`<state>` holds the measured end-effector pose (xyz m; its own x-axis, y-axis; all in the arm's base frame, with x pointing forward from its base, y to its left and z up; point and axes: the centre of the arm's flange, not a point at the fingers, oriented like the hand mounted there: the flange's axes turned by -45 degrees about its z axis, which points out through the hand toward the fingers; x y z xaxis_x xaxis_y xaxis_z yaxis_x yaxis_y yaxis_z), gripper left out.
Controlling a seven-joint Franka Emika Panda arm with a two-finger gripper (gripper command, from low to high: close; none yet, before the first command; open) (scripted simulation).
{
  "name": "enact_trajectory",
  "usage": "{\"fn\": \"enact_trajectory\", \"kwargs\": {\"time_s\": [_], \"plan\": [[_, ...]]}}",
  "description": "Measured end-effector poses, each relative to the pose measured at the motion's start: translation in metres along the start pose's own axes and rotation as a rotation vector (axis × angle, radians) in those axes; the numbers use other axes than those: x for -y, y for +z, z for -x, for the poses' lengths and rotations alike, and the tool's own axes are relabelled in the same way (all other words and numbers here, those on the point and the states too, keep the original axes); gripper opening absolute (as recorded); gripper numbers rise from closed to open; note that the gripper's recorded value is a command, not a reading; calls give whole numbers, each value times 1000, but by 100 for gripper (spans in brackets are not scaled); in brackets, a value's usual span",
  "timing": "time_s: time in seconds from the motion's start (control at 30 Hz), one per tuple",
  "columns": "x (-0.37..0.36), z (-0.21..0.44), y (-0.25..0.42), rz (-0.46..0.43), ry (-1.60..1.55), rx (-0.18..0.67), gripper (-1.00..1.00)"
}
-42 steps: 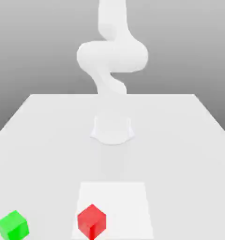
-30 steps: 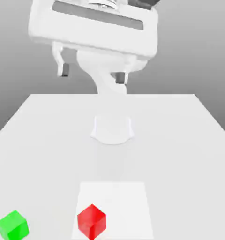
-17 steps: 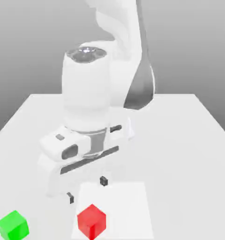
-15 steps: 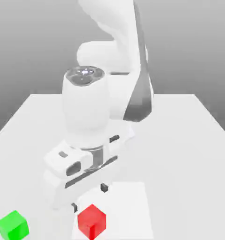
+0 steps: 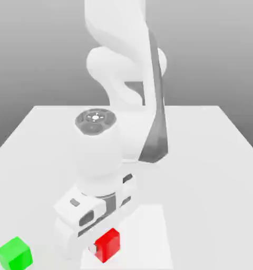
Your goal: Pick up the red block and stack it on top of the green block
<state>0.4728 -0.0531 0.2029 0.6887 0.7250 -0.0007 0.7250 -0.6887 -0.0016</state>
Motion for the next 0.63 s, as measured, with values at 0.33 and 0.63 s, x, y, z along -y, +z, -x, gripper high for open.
{"fn": "enact_trajectory", "kwargs": {"time_s": [0.33, 0.63], "plan": [[-112, 105, -36, -2, -40, 1, -100], [-135, 136, 13, -1, -52, -1, 100]]}}
